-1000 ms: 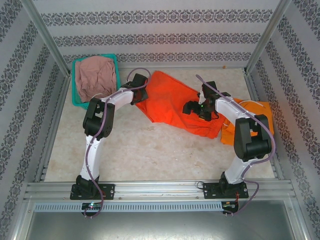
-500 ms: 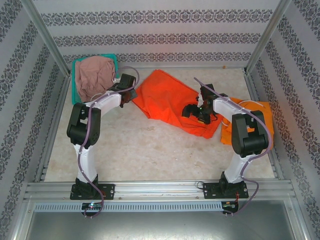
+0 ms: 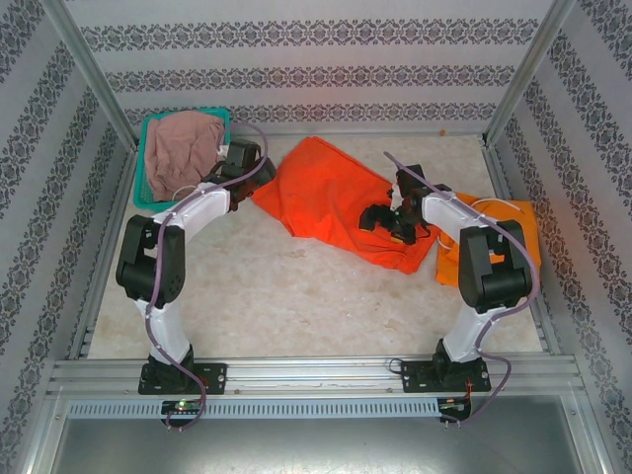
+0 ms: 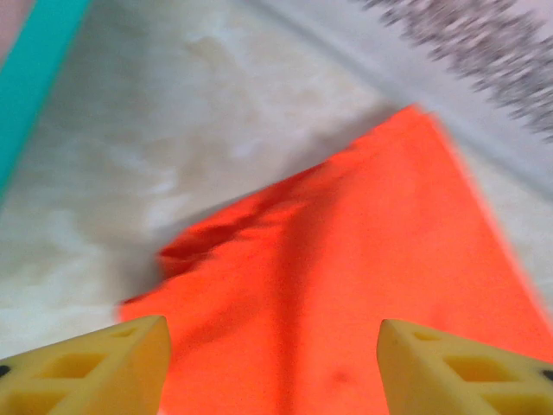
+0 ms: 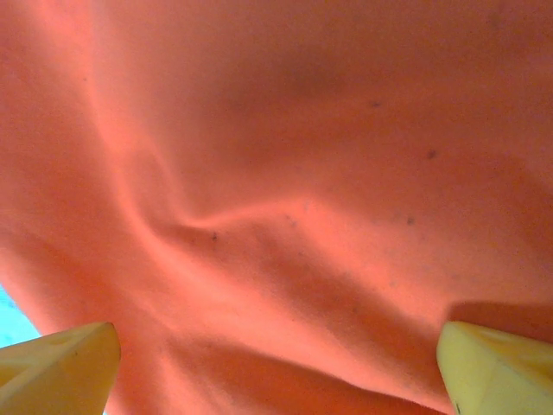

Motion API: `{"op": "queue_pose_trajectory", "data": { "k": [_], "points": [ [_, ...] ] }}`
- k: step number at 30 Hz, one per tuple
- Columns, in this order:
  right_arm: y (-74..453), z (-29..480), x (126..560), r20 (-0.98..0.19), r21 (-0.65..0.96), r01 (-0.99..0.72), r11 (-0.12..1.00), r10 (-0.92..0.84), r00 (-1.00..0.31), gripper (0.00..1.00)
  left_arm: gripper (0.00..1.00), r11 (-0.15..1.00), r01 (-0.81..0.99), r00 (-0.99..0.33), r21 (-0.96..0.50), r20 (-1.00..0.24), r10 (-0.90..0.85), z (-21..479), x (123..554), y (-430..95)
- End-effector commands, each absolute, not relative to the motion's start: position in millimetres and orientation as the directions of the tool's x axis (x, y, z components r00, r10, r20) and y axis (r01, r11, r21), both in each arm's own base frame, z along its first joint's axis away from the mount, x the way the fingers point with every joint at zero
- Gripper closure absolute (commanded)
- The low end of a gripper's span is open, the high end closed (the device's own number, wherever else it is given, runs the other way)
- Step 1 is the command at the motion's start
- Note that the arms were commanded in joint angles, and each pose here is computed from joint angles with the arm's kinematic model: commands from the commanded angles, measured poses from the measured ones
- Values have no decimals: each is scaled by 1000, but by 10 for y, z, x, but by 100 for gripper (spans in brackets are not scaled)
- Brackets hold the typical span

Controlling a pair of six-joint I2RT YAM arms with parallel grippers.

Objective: Fold and stack the shorts

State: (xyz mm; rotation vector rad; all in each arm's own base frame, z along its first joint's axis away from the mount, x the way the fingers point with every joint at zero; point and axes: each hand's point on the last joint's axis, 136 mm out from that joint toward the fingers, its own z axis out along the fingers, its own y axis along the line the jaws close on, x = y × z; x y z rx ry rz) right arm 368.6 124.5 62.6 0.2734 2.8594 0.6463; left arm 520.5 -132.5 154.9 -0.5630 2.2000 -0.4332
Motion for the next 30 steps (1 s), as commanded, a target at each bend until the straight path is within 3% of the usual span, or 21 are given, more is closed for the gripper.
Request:
{"op": "queue_pose_trajectory", "data": {
  "k": [1, 8, 17, 23, 30],
  "points": [
    [1195, 929, 3748, -217, 465, 137, 875, 262, -940, 6, 22, 809, -52, -561, -585, -653, -508, 1987, 5361, -1902],
    [858, 958, 3759, -245, 422, 219, 880, 343, -907, 5, 17, 806, -32, -673, -591, -584, -454, 1370, 5518, -2410],
    [696, 695, 3829, -189, 376, 245, 894, 332, -924, 4, 19, 832, -146, -741, -535, -498, -450, 433, 5209, -2316],
    [697, 486, 3954, -149, 355, 239, 904, 306, -940, 4, 20, 836, -195, -744, -513, -478, -467, 253, 4657, -2210],
    [926, 342, 4172, -99, 397, 187, 898, 244, -965, 3, 19, 883, -249, -749, -397, -500, -436, 137, 3681, -1989]
  ]
}}
